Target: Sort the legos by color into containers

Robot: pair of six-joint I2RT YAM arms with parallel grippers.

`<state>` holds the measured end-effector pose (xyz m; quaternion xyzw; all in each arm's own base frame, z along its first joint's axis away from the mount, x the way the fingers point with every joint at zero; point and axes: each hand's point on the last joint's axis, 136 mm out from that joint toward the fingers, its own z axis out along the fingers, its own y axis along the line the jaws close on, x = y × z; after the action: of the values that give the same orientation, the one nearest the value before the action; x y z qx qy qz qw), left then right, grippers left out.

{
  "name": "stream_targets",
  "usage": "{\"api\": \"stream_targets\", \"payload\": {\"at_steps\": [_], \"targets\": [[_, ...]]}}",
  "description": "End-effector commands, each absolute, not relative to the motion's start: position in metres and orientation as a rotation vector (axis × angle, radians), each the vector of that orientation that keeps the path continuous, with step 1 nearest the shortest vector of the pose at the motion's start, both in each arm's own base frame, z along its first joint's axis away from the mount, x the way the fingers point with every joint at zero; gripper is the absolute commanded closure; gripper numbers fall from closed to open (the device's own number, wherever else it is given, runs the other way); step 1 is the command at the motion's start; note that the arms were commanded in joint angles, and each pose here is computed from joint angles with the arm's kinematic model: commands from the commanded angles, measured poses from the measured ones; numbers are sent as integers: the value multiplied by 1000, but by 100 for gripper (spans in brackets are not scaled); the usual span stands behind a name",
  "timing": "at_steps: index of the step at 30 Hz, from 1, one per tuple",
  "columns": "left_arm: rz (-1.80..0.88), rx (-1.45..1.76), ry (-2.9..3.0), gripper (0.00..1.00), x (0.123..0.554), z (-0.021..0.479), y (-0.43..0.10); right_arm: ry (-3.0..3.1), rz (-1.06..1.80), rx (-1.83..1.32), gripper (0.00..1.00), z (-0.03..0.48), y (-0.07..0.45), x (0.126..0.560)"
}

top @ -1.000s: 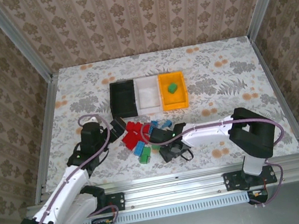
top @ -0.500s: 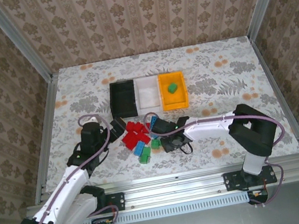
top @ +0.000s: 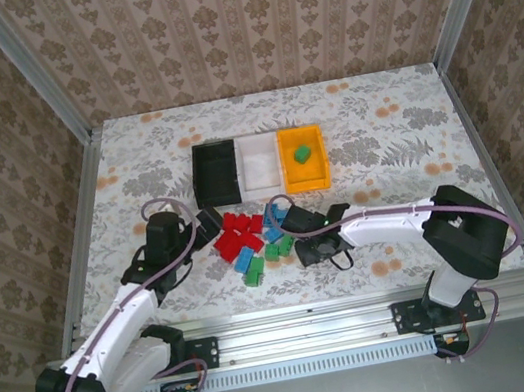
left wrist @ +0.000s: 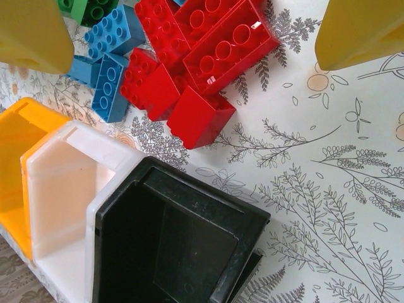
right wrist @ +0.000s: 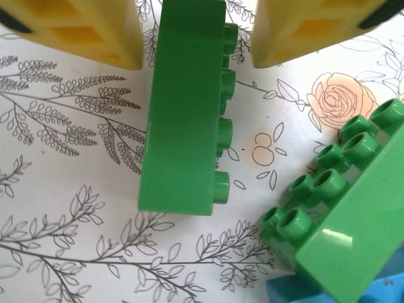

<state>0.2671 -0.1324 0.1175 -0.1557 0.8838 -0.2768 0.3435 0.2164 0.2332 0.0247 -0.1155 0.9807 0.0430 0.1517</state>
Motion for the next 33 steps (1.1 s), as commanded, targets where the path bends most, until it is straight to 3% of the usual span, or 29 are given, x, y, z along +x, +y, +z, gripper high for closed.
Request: {"api": "stream_targets", "payload": {"at_steps": [1,5,11,19,27,33], "targets": [[-760,-393,2251,0,275,137,-137,2794,123,-406,46,34,239,222],[-756,-391,2245,0,273,139,-135,2801,41,-409,47,24,234,233],[-739,-390,2242,0,271,140,-132,2760,-52,-355,70,27,222,244],[-756,-391,2244,0,274,137,-135,2574,-80,-336,72,89,205,262],[-821,-379,2280,0,278,136,-151,2474,-26,-202,72,138,204,379],[-827,-342,2332,0,274,138,-158,2558,-55,-157,71,113,199,452]]}}
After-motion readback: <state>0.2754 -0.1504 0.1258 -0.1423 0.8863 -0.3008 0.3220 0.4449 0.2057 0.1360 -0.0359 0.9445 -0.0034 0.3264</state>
